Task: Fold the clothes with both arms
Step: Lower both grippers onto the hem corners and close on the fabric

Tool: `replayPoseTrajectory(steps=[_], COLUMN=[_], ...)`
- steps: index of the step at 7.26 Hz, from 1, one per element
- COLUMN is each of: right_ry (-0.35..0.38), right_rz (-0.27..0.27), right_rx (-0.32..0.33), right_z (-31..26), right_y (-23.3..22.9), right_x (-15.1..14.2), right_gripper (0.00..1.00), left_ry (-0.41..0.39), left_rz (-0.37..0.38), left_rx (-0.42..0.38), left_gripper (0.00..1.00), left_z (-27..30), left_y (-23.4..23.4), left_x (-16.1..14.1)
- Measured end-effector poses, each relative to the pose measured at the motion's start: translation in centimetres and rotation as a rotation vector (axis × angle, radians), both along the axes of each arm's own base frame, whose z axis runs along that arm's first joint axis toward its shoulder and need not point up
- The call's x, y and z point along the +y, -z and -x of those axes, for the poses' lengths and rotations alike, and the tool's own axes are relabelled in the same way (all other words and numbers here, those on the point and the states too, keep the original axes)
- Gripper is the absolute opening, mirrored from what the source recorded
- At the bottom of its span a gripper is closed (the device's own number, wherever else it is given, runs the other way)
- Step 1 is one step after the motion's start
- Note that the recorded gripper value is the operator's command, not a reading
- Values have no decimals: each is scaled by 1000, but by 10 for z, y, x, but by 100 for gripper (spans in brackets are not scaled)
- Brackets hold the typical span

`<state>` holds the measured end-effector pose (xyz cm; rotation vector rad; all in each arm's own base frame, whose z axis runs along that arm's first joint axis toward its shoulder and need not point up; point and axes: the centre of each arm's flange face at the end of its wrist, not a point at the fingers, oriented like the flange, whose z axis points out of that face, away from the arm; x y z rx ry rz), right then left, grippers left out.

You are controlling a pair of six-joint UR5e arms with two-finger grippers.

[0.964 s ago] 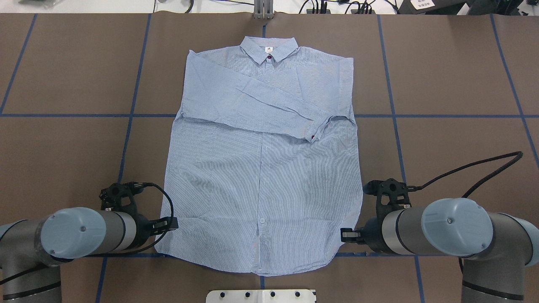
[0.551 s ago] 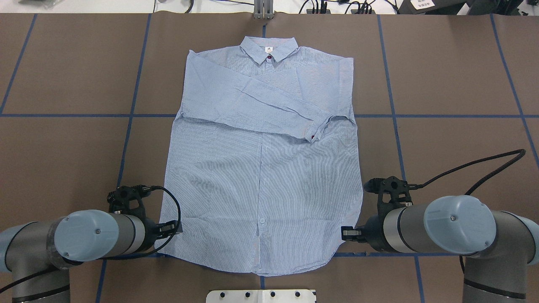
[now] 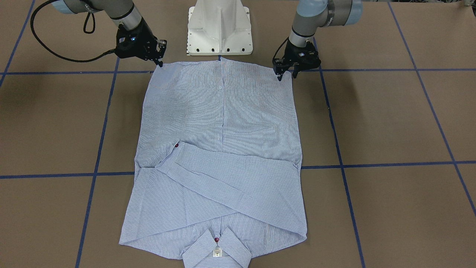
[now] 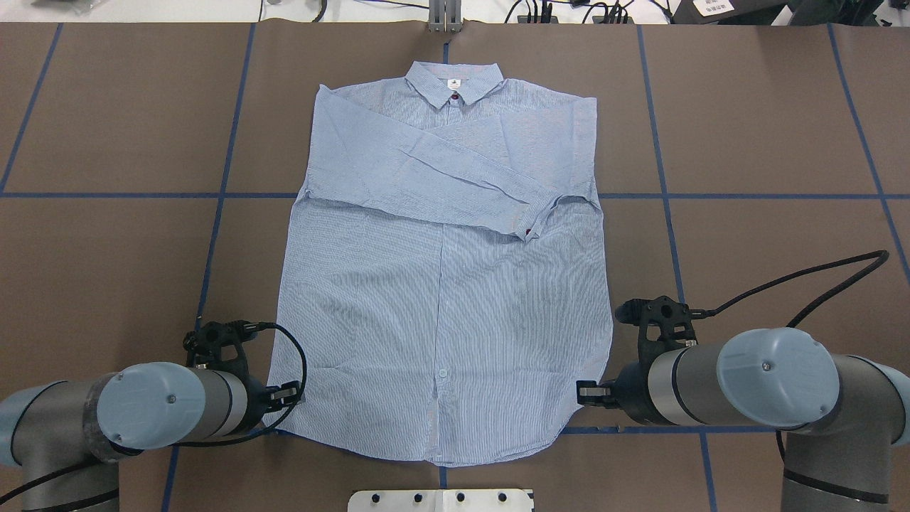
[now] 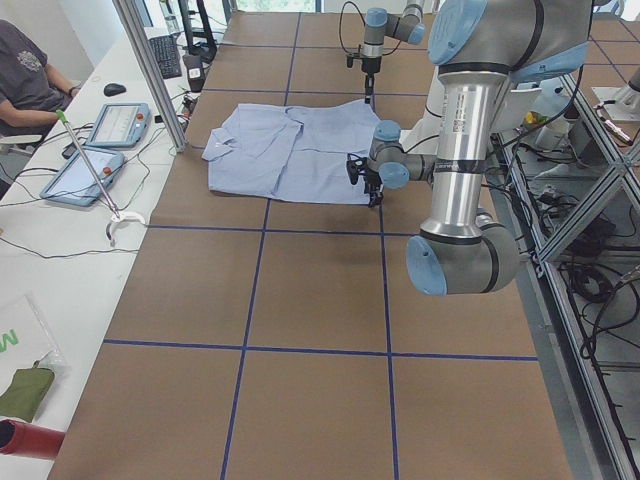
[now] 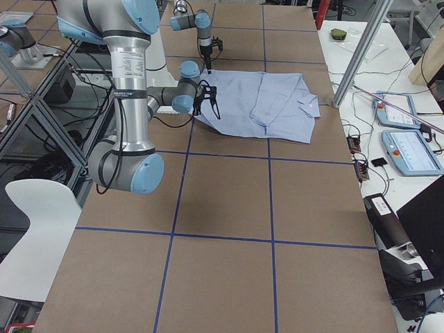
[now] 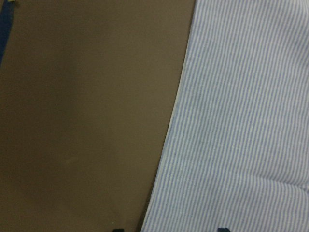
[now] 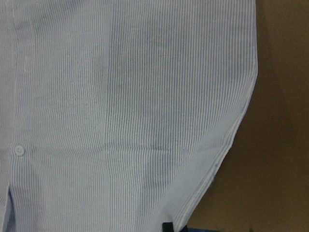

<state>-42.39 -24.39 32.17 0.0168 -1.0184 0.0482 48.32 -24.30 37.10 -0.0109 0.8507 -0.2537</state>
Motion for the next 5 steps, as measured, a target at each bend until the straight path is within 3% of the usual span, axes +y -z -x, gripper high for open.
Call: replayPoseTrajectory(steps=[5], right_ry=[-1], right_rz=[1], right_rx=[1], right_z=[0], right_y=[-1], right_x=[-1], right_gripper=[0], left_ry=[-1], left_rz=[7], left_rx=[-24], left_gripper=[38], left_z=[4], left_y=[1], left_x=[1])
